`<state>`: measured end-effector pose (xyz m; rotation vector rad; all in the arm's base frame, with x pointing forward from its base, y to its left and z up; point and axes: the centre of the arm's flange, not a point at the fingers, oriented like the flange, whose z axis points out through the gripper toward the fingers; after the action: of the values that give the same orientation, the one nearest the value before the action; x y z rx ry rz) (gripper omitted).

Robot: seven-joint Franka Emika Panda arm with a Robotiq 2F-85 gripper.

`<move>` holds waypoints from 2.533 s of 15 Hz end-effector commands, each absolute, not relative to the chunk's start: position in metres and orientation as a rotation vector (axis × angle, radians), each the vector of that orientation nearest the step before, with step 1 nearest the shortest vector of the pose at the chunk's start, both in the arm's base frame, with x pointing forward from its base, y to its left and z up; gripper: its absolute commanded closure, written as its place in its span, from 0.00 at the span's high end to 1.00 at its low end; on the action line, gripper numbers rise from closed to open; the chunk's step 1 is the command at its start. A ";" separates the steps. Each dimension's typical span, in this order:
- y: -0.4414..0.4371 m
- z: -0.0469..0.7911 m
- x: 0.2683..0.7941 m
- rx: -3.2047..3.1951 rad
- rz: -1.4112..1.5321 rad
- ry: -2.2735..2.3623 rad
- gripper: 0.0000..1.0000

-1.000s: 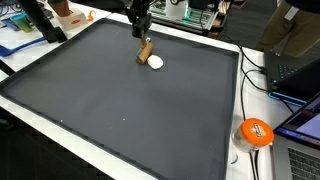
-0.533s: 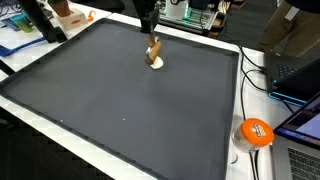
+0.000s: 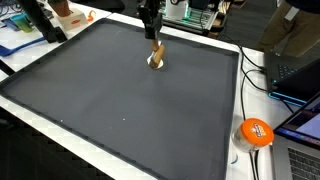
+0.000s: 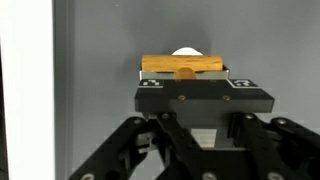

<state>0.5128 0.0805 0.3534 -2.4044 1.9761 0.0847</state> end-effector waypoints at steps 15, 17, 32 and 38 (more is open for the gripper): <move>0.056 0.330 0.513 -2.483 0.042 2.091 0.22; 0.065 0.336 0.510 -2.489 0.190 1.990 0.22; 0.050 0.325 0.516 -2.380 0.191 2.060 0.22; 0.042 0.327 0.517 -2.378 0.022 2.226 0.22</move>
<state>0.5181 0.0648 0.3513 -2.3574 2.0903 0.1659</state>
